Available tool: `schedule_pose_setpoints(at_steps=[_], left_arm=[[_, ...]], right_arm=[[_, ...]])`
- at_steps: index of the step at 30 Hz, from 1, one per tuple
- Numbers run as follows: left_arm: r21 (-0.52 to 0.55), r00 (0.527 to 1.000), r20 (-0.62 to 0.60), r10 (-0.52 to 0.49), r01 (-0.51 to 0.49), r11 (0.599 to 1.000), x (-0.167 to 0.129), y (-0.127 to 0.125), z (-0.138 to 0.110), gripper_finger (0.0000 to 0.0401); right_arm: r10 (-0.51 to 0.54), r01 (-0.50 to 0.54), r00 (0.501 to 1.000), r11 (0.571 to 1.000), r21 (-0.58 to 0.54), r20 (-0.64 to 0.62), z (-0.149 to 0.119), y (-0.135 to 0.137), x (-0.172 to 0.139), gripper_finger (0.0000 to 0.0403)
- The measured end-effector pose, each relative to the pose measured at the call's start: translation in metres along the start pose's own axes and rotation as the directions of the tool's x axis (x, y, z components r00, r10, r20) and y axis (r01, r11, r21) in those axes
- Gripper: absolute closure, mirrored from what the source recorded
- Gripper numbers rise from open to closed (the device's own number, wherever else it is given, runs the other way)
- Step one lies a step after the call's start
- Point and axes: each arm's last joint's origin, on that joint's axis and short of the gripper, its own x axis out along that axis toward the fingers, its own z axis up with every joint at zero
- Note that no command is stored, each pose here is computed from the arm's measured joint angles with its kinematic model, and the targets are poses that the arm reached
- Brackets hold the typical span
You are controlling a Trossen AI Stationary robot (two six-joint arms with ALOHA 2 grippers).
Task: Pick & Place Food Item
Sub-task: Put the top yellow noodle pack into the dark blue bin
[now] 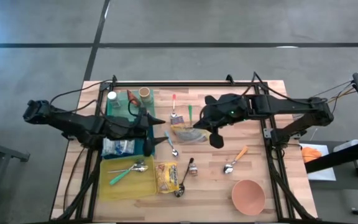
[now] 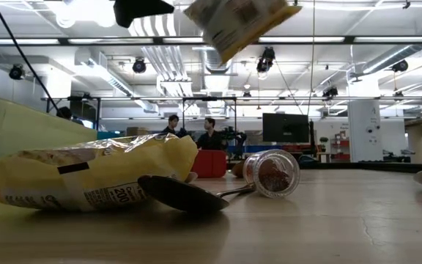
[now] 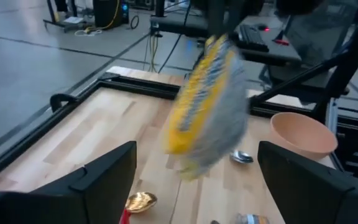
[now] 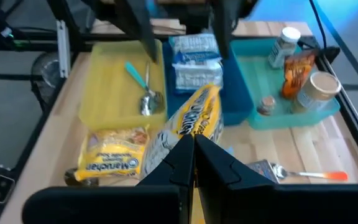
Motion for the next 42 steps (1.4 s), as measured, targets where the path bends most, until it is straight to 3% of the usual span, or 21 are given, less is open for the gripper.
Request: schedule_pose_setpoints(at_steps=[16,28,42], left_arm=[[0.006,0.989,0.091,-0.113,0.113,0.994,0.015,-0.004,0.006,0.0067],[0.056,0.973,0.113,-0.2,0.195,0.979,0.015,-0.006,0.009,0.0218],[0.073,0.952,0.158,-0.263,0.254,0.964,0.014,-0.005,0.015,0.0347]], right_arm=[[0.06,-0.058,0.995,0.998,-0.029,0.082,0.011,0.019,-0.008,0.0395],[0.094,-0.088,0.985,0.995,-0.047,0.147,0.018,0.028,-0.013,0.0395],[0.112,-0.106,0.983,0.993,-0.048,0.148,0.018,0.034,-0.014,0.0395]])
